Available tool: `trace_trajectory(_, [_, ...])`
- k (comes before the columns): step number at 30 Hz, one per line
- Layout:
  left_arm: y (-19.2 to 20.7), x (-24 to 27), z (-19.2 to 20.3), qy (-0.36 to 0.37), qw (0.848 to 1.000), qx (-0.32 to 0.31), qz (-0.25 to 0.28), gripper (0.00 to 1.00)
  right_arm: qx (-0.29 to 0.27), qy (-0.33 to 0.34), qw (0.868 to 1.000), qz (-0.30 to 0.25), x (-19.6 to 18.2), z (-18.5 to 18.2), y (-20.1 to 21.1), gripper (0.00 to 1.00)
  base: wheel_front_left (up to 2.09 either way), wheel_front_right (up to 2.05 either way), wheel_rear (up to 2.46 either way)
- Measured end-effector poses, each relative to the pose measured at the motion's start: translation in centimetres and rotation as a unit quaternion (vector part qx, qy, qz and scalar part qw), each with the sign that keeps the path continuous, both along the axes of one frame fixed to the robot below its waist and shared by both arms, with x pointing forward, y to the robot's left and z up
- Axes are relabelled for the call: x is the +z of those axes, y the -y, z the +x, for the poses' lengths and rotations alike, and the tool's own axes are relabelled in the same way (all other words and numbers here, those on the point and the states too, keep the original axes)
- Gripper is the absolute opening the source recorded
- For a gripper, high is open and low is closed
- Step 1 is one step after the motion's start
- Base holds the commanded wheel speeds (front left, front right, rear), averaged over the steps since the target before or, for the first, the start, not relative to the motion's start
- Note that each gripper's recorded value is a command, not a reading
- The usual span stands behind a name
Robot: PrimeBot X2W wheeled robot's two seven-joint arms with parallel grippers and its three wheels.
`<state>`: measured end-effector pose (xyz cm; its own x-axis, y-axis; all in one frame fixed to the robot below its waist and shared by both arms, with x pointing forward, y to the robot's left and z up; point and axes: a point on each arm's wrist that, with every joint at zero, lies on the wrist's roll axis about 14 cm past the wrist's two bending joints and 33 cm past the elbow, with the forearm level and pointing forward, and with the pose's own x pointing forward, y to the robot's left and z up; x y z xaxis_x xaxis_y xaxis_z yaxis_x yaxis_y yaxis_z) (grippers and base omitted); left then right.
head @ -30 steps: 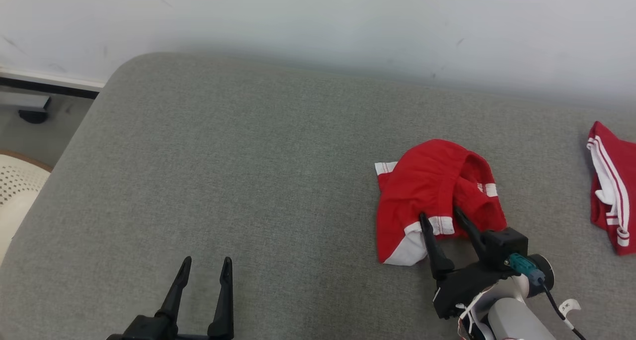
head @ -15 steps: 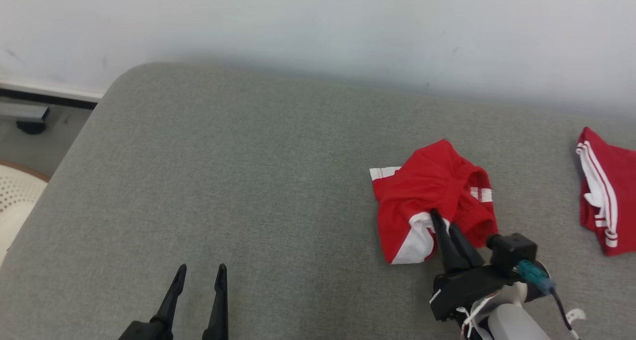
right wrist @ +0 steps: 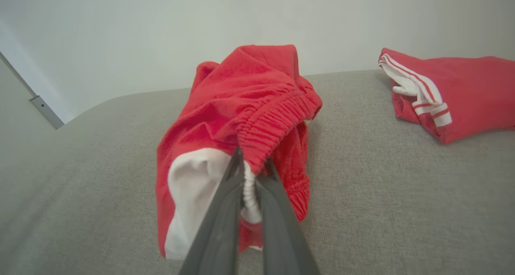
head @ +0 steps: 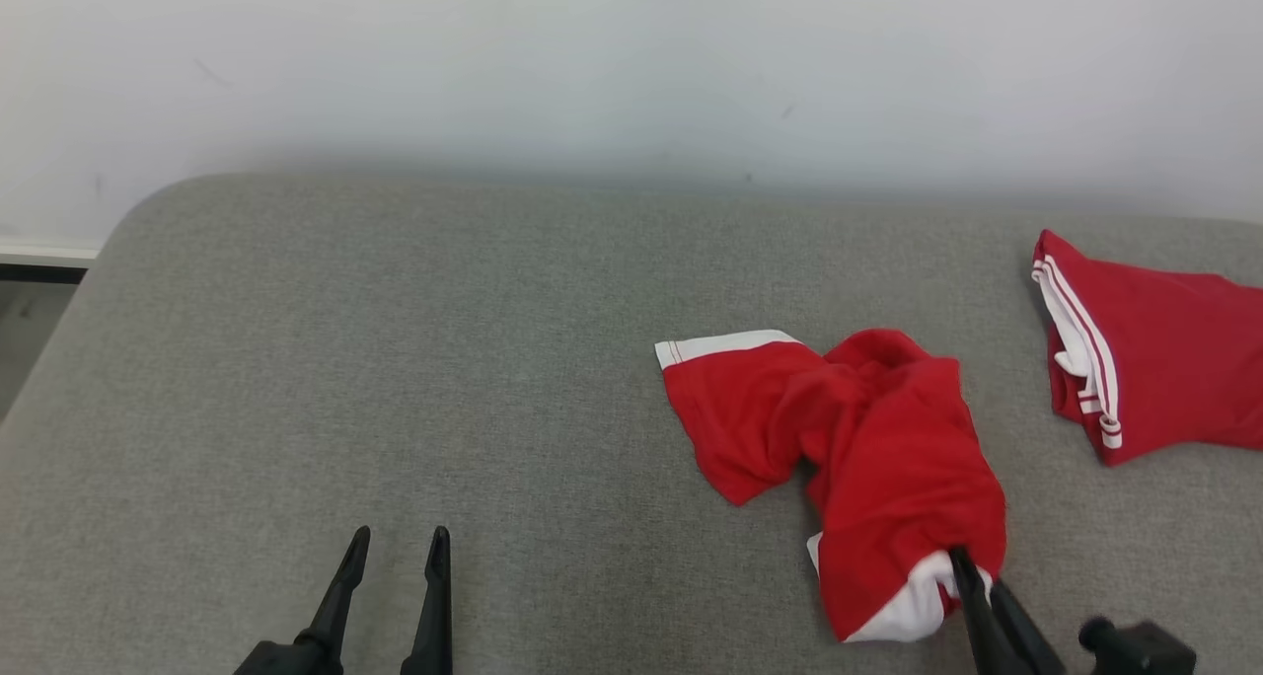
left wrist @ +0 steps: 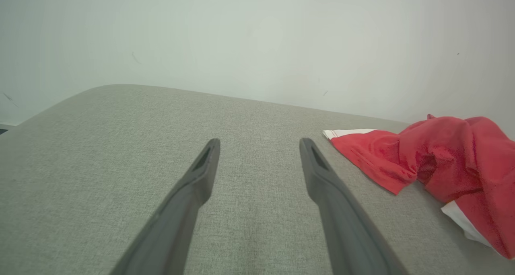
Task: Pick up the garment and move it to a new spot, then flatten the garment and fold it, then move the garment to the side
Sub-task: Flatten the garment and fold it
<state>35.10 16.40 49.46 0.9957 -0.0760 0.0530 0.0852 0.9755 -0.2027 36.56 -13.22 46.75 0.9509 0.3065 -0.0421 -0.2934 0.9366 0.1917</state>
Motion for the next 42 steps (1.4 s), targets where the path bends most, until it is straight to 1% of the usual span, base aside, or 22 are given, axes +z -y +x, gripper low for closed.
trace_trajectory(2, [0.4,-0.2,0.4,-0.003,1.000,-0.006,-0.002,1.00,-0.015,-0.031,0.999,0.004,-1.7,-1.3,0.9,0.00,0.00,0.00,0.00])
trace_trajectory(6, [1.2,-0.5,1.2,-0.007,1.000,-0.018,-0.004,1.00,-0.018,-0.091,0.996,-0.012,-5.2,-3.4,1.6,0.00,0.00,0.00,0.00])
trace_trajectory(8, [1.3,-0.8,1.4,-0.012,1.000,-0.021,-0.003,1.00,-0.018,-0.106,0.994,-0.024,-6.2,-3.8,1.8,0.00,0.00,0.00,0.00])
trace_trajectory(9, [1.4,-0.9,1.5,-0.013,1.000,-0.023,-0.004,1.00,-0.024,-0.109,0.994,-0.022,-6.4,-3.8,2.0,0.11,0.00,0.00,0.00])
trace_trajectory(10, [1.5,-0.9,1.7,-0.014,1.000,-0.024,-0.004,1.00,-0.028,-0.108,0.994,-0.022,-6.5,-3.6,2.1,0.73,0.00,0.00,0.00])
trace_trajectory(11, [1.5,-1.0,1.8,-0.014,1.000,-0.025,-0.004,1.00,-0.030,-0.104,0.994,-0.026,-6.3,-3.4,2.2,1.00,0.00,0.00,0.00])
trace_trajectory(14, [1.5,-0.8,1.9,-0.012,1.000,-0.025,-0.002,1.00,-0.040,-0.077,0.996,-0.032,-5.0,-2.5,2.7,1.00,0.00,0.00,0.00])
trace_trajectory(18, [1.8,-0.6,2.0,-0.009,1.000,-0.030,-0.001,1.00,-0.066,-0.017,0.997,-0.029,-1.5,-1.3,3.7,1.00,0.00,0.00,0.00])
trace_trajectory(24, [3.2,-0.4,2.4,-0.005,0.999,-0.050,-0.002,1.00,-0.092,0.051,0.994,-0.017,2.7,-0.8,4.2,1.00,0.00,0.00,0.00])
trace_trajectory(27, [4.5,-0.3,2.8,-0.003,0.997,-0.071,0.000,1.00,-0.102,0.066,0.993,-0.006,3.7,-0.8,4.2,1.00,0.00,0.00,0.00])
trace_trajectory(31, [7.5,-0.7,3.3,-0.008,0.993,-0.117,0.003,1.00,-0.113,0.061,0.992,0.004,3.5,-1.0,4.2,1.00,0.00,0.00,0.00])
trace_trajectory(34, [11.2,-1.7,3.0,-0.023,0.984,-0.177,0.011,1.00,-0.118,0.054,0.992,0.009,3.1,-1.2,4.1,1.00,0.00,0.00,0.00])
trace_trajectory(35, [13.9,-2.0,2.9,-0.026,0.975,-0.220,0.017,1.00,-0.122,0.053,0.991,0.012,3.1,-1.2,4.1,1.00,0.00,0.00,0.00])
trace_trajectory(38, [16.7,-3.1,2.8,-0.042,0.962,-0.267,0.026,1.00,-0.133,0.053,0.990,0.014,3.1,-1.1,4.6,1.00,0.00,0.00,0.00])
trace_trajectory(42, [19.6,-3.8,3.4,-0.051,0.947,-0.315,0.037,1.00,-0.151,0.055,0.987,0.013,3.2,-1.1,5.7,1.00,0.00,0.00,0.00])
